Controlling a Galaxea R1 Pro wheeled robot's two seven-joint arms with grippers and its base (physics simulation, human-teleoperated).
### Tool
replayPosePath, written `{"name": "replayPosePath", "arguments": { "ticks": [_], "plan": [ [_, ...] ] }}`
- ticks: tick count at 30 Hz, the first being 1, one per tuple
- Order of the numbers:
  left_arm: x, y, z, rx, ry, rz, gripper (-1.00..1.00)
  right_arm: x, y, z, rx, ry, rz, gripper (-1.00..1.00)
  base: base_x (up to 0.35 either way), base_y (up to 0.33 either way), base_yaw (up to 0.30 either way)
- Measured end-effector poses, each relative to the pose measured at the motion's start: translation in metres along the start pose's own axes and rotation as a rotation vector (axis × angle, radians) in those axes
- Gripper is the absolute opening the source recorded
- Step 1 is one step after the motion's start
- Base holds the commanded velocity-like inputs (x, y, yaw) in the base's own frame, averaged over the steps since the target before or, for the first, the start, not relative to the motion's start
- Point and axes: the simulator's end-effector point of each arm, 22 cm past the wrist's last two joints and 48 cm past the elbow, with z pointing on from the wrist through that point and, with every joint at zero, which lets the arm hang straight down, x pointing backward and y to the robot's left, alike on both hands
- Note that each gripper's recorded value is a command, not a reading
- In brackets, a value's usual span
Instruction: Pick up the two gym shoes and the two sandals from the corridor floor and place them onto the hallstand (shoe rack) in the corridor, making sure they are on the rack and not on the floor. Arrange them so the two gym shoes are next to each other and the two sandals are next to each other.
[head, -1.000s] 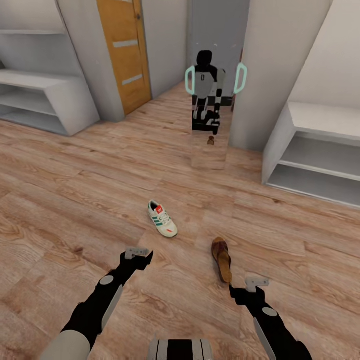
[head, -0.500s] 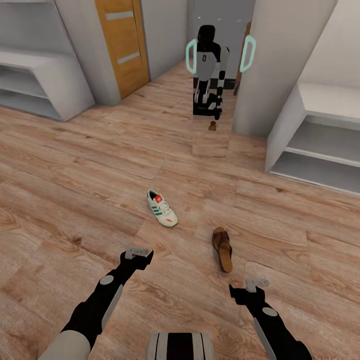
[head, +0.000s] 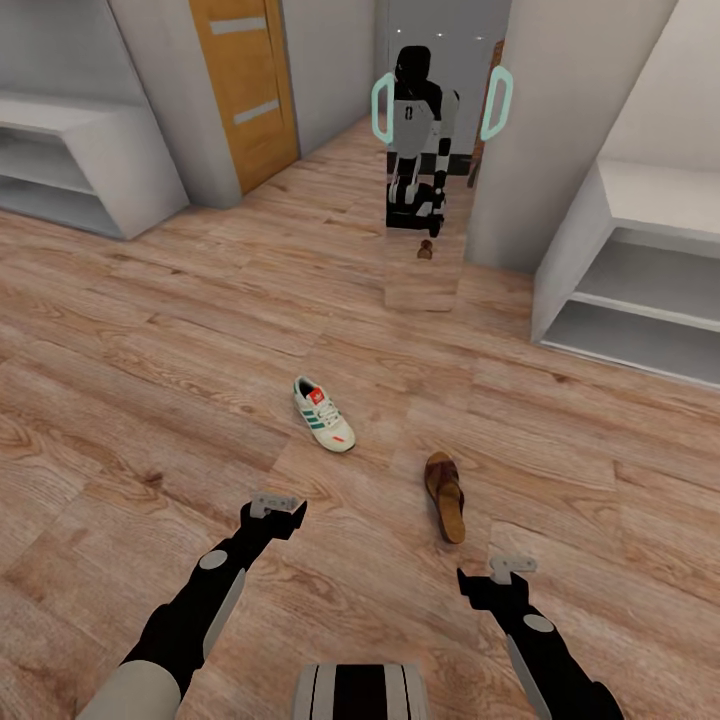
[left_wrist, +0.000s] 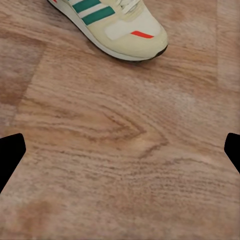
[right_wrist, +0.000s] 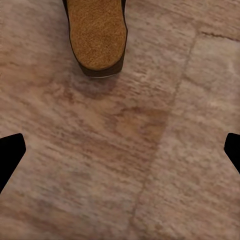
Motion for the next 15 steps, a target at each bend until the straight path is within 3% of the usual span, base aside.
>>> {"name": "replayPosePath", "arguments": {
  "ticks": [7, 15],
  "plan": [
    [-0.0017, 0.0003, 0.0002, 0.000, -0.003, -0.004, 1.00, -0.0003, -0.0005, -0.0001, 0.001, 0.000, 0.001, 1.00, 0.050, 0.000, 0.000],
    [-0.0018, -0.0002, 0.0002, 0.000, -0.003, -0.007, 1.00, -0.0006, -0.0013, -0.0002, 0.002, -0.001, 0.002, 1.00, 0.234, 0.031, 0.000]
  ]
}}
